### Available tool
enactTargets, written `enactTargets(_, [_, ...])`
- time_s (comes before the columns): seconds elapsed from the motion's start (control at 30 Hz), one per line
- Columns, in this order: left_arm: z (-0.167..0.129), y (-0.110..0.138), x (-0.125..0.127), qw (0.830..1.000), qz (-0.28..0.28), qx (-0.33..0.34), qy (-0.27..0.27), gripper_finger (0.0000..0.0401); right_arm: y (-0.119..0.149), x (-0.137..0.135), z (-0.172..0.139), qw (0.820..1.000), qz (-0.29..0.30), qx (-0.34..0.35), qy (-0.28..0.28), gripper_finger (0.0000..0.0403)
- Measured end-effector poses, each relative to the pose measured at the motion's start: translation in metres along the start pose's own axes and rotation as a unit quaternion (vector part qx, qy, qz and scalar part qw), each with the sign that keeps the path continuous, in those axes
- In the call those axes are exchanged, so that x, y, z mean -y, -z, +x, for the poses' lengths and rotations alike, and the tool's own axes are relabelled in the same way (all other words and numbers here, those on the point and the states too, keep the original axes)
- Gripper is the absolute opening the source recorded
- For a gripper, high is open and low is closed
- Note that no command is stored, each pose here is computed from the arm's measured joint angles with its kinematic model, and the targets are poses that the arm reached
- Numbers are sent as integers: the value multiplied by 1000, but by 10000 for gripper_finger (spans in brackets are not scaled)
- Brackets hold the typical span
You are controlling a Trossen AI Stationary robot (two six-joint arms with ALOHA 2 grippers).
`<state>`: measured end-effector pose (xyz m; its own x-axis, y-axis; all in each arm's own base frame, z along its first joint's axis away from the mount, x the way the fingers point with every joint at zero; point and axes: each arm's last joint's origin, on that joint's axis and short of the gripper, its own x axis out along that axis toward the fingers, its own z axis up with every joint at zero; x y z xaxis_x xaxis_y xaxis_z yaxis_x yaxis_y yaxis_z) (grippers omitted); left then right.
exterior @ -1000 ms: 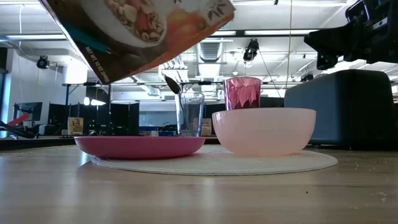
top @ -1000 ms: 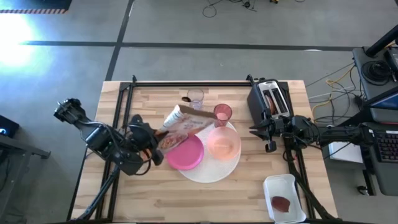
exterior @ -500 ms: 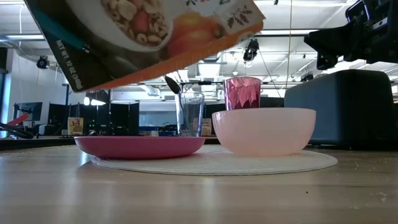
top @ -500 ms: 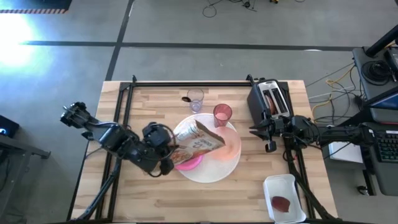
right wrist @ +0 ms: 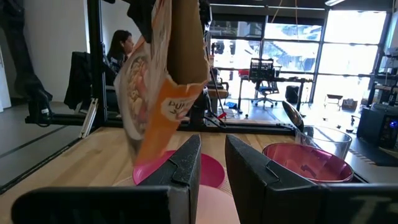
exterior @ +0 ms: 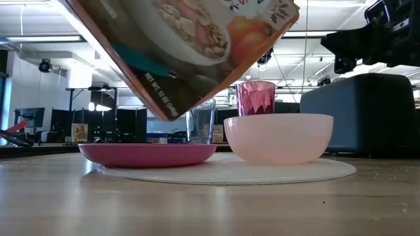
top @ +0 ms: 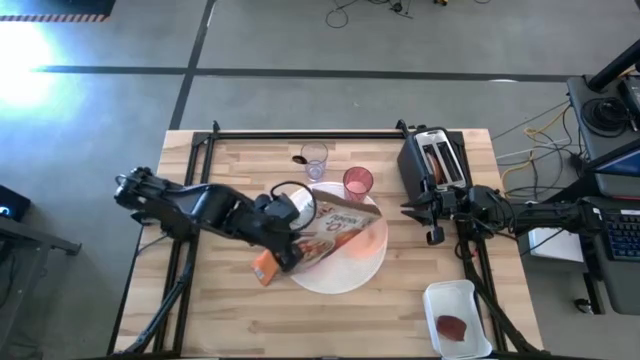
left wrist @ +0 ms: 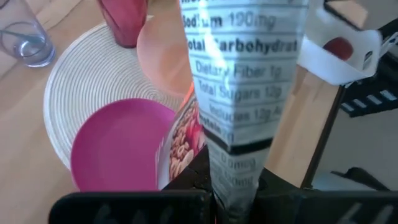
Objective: Arrange a breakfast setting
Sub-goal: Pour the cereal from the orange cereal box into the orange bowl
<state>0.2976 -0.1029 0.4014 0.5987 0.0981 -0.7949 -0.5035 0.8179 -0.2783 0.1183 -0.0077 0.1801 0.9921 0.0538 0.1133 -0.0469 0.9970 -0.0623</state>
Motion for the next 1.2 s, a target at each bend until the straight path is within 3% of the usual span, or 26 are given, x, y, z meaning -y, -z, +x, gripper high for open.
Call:
enactTargets(0.27, [9, -15, 24, 997, 47, -44, -40, 0, 0, 0, 0, 1000, 0, -1, 0, 63])
enactTargets(0.47, [20, -23, 37, 993, 50, -100, -27, 0, 0, 0, 0, 1000, 0, -1, 0, 63])
enactTargets(0.83, [23, -36, 16, 983, -44, -176, -3, 0, 1, 0, 0, 1000, 0, -3, 0, 63])
enactTargets(1.2, [28, -62, -10, 942, -182, -277, 63, 0, 1, 0, 0, 1000, 0, -3, 0, 63])
